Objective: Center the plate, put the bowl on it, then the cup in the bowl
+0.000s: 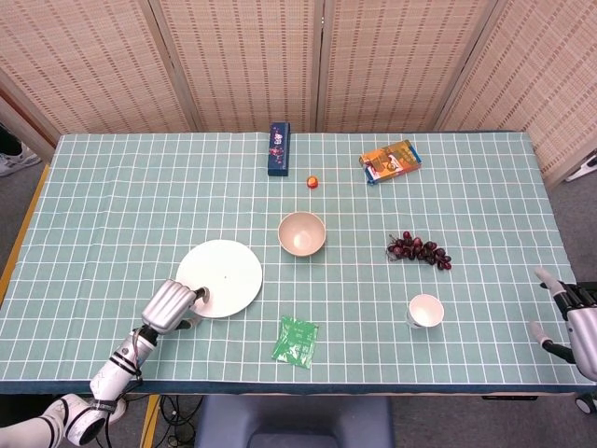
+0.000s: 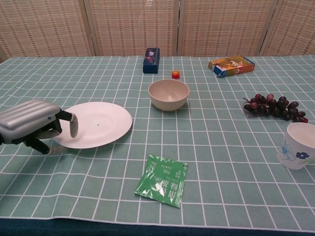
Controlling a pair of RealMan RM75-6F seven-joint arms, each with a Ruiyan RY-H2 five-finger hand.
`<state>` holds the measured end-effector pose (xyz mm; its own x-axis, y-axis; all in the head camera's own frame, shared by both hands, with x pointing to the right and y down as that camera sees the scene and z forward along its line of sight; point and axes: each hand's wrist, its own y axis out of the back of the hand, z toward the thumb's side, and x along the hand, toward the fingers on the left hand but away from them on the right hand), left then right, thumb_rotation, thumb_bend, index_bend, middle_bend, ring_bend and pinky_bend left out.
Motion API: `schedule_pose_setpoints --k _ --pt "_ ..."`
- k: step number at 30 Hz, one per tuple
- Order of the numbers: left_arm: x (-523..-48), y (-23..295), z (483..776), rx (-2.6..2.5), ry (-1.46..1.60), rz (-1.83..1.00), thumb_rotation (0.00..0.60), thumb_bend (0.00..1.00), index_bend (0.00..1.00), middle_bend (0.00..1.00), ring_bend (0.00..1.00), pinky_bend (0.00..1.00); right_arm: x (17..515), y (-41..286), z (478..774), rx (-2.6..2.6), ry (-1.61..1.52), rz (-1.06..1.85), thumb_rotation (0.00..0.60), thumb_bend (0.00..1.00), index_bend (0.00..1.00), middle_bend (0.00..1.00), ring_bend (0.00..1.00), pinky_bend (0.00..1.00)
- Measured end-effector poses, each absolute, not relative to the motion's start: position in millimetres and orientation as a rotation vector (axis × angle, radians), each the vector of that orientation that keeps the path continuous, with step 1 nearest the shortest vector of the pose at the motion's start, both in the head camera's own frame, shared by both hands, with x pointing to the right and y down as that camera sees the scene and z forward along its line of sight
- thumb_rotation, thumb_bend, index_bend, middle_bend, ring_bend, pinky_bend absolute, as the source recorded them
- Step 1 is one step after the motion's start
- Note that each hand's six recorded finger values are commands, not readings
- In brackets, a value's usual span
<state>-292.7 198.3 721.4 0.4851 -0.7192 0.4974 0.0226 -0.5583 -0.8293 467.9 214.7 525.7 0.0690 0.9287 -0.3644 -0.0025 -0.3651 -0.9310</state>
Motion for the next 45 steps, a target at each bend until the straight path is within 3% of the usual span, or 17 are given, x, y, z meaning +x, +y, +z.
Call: schedule_pose_setpoints --k 15,27,39,45 --pt "-282 197 714 -1.933 0.634 -1.032 0.600 0.42 0.59 0.98 0.96 1.00 469 214 522 -1.509 -0.969 1.416 0.600 0.26 0.12 0.30 0.30 0.36" --pt "-237 199 698 -2.002 0.610 -0.800 0.600 0.42 0.57 0.98 0.96 1.00 466 212 521 -1.505 -0.964 1.412 0.600 0.26 0.12 0.30 0.31 0.37" --pt "-182 197 706 -2.034 0.537 -0.714 0.600 0.42 0.56 0.96 0.94 1.00 466 212 520 -1.500 -0.963 1.416 0.600 0.26 0.12 0.30 0.32 0.37" --pt "-172 198 714 -2.028 0.496 -0.743 0.600 0.41 0.50 0.91 0.90 1.00 467 213 520 -1.496 -0.969 1.420 0.600 0.26 0.12 0.30 0.32 0.37"
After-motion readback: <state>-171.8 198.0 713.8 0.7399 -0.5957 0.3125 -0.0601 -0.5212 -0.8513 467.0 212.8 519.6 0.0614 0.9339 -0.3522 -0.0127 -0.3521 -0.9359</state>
